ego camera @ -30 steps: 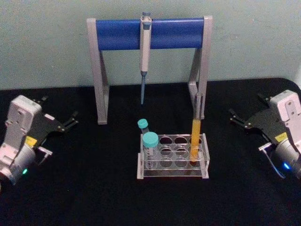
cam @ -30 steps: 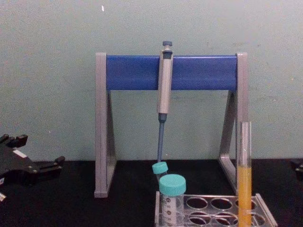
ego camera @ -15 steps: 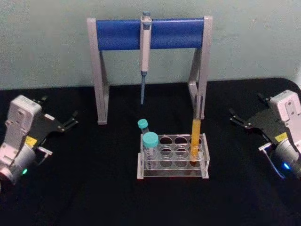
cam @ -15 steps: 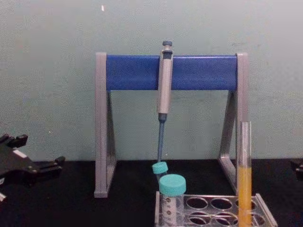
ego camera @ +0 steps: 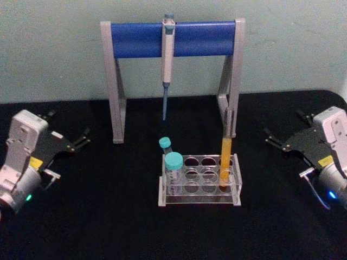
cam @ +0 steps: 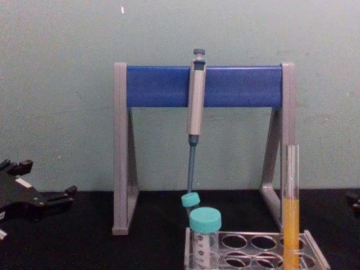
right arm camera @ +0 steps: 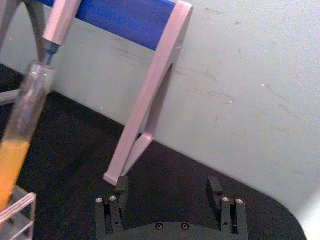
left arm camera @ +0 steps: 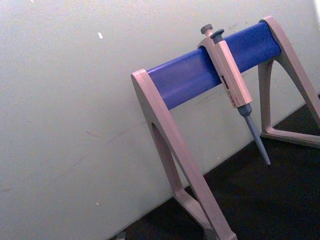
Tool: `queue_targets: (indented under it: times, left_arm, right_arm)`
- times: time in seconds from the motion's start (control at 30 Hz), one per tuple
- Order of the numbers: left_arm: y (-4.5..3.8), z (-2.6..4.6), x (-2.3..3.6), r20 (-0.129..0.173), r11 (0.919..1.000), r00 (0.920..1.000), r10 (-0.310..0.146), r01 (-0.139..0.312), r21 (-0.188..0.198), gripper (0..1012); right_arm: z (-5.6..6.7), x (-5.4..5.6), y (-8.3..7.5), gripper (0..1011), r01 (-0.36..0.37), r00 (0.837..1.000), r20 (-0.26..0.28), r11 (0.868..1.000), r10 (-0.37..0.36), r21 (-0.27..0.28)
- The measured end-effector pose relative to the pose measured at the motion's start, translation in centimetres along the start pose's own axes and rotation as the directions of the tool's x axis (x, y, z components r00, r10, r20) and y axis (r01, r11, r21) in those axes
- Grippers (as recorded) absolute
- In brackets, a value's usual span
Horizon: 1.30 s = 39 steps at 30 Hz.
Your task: Pick up the test tube from the test tube rack, shake it, then place it back into the test tube rack.
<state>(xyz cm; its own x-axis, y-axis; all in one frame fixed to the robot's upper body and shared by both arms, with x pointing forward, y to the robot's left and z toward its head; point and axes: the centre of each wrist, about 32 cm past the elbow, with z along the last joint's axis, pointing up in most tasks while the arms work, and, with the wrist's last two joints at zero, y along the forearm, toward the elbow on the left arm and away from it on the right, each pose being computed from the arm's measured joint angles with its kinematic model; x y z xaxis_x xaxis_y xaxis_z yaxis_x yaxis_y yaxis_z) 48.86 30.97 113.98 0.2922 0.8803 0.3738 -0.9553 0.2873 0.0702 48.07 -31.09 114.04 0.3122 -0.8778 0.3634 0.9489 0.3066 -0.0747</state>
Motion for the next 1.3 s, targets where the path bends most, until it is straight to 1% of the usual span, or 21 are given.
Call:
queue_targets:
  times: [0.1, 0.23, 0.27, 0.33, 0.4, 0.43, 0.47, 0.53, 0.57, 0.63, 0.67, 0.7, 0.73, 0.83, 0.87, 0.93, 0.97, 1.07, 1.1, 1.2, 1.3]
  left_arm:
    - [0.0, 0.0, -0.01, 0.0, 1.0, 1.0, 0.0, 0.0, 0.0, 1001]
    - [0.0, 0.0, 0.0, 0.0, 1.0, 1.0, 0.0, 0.0, 0.0, 1001]
    - [0.0, 0.0, 0.0, 0.0, 1.0, 1.0, 0.0, 0.0, 0.0, 1001]
    - [0.0, 0.0, 0.0, 0.0, 1.0, 1.0, 0.0, 0.0, 0.0, 1001]
    - [0.0, 0.0, 0.0, 0.0, 1.0, 1.0, 0.0, 0.0, 0.0, 1001]
    - [0.0, 0.0, 0.0, 0.0, 1.0, 1.0, 0.0, 0.0, 0.0, 1001]
    - [0.0, 0.0, 0.0, 0.0, 1.0, 1.0, 0.0, 0.0, 0.0, 1001]
    - [0.0, 0.0, 0.0, 0.0, 1.0, 1.0, 0.0, 0.0, 0.0, 1001]
    - [0.0, 0.0, 0.0, 0.0, 1.0, 1.0, 0.0, 0.0, 0.0, 1001]
    - [0.0, 0.0, 0.0, 0.0, 1.0, 1.0, 0.0, 0.0, 0.0, 1001]
    - [0.0, 0.0, 0.0, 0.0, 1.0, 1.0, 0.0, 0.0, 0.0, 1001]
    - [0.0, 0.0, 0.0, 0.0, 1.0, 1.0, 0.0, 0.0, 0.0, 1002]
    - [0.0, 0.0, 0.0, 0.0, 1.0, 1.0, 0.0, 0.0, 0.0, 1001]
    - [0.0, 0.0, 0.0, 0.0, 1.0, 1.0, 0.0, 0.0, 0.0, 1002]
    - [0.0, 0.0, 0.0, 0.0, 1.0, 1.0, 0.0, 0.0, 0.0, 1001]
    - [0.0, 0.0, 0.0, 0.0, 1.0, 1.0, 0.0, 0.0, 0.0, 1001]
    - [0.0, 0.0, 0.0, 0.0, 1.0, 1.0, 0.0, 0.0, 0.0, 1001]
    - [0.0, 0.0, 0.0, 0.0, 1.0, 1.0, 0.0, 0.0, 0.0, 1001]
    - [0.0, 0.0, 0.0, 0.0, 1.0, 1.0, 0.0, 0.0, 0.0, 1001]
    - [0.0, 0.0, 0.0, 0.0, 1.0, 1.0, 0.0, 0.0, 0.0, 1001]
    - [0.0, 0.0, 0.0, 0.0, 1.0, 1.0, 0.0, 0.0, 0.0, 1001]
  right_arm:
    - [0.1, -0.1, -0.4, 1000, -0.012, 1.0, -0.011, 1.0, 0.012, 0.0]
    - [0.4, -0.5, -1.5, 1000, -0.041, 0.998, -0.04, 0.999, 0.041, -0.008]
    - [0.4, -0.5, -1.5, 1000, -0.041, 0.998, -0.04, 0.999, 0.041, -0.008]
    - [0.7, -0.7, -2.3, 1000, -0.068, 0.995, -0.079, 0.998, 0.067, -0.015]
    - [0.9, -0.8, -2.6, 1000, -0.088, 0.991, -0.1, 0.996, 0.086, -0.016]
    - [1.0, -0.9, -3.0, 1000, -0.105, 0.987, -0.122, 0.994, 0.102, -0.017]
    - [1.0, -0.9, -3.0, 1000, -0.105, 0.987, -0.122, 0.994, 0.102, -0.017]
    - [1.3, -1.0, -3.4, 1000, -0.13, 0.98, -0.152, 0.991, 0.126, -0.018]
    - [1.6, -0.9, -3.7, 1000, -0.151, 0.973, -0.178, 0.988, 0.146, -0.017]
    - [1.8, -0.9, -3.9, 1000, -0.171, 0.966, -0.202, 0.985, 0.164, -0.018]
    - [2.0, -0.9, -4.0, 1000, -0.191, 0.956, -0.232, 0.981, 0.182, -0.017]
    - [2.1, -0.9, -4.1, 1000, -0.203, 0.95, -0.247, 0.979, 0.193, -0.016]
    - [2.3, -0.9, -4.2, 1000, -0.226, 0.937, -0.275, 0.974, 0.214, -0.014]
    - [2.5, -0.9, -4.2, 1000, -0.258, 0.92, -0.309, 0.966, 0.243, -0.009]
    - [2.6, -0.9, -4.1, 1000, -0.278, 0.909, -0.326, 0.96, 0.262, -0.006]
    - [2.8, -0.9, -4.0, 1000, -0.297, 0.899, -0.339, 0.955, 0.279, -0.002]
    - [3.0, -0.9, -3.8, 1000, -0.313, 0.89, -0.348, 0.95, 0.294, 0.003]
    - [3.2, -1.0, -3.4, 1000, -0.338, 0.878, -0.358, 0.941, 0.318, 0.006]
    - [3.4, -1.0, -3.0, 1000, -0.351, 0.872, -0.363, 0.936, 0.329, 0.005]
    - [3.6, -1.2, -2.2, 1000, -0.366, 0.863, -0.373, 0.931, 0.341, 0.005]
    - [3.8, -1.4, -1.5, 1000, -0.374, 0.857, -0.381, 0.928, 0.347, 0.004]
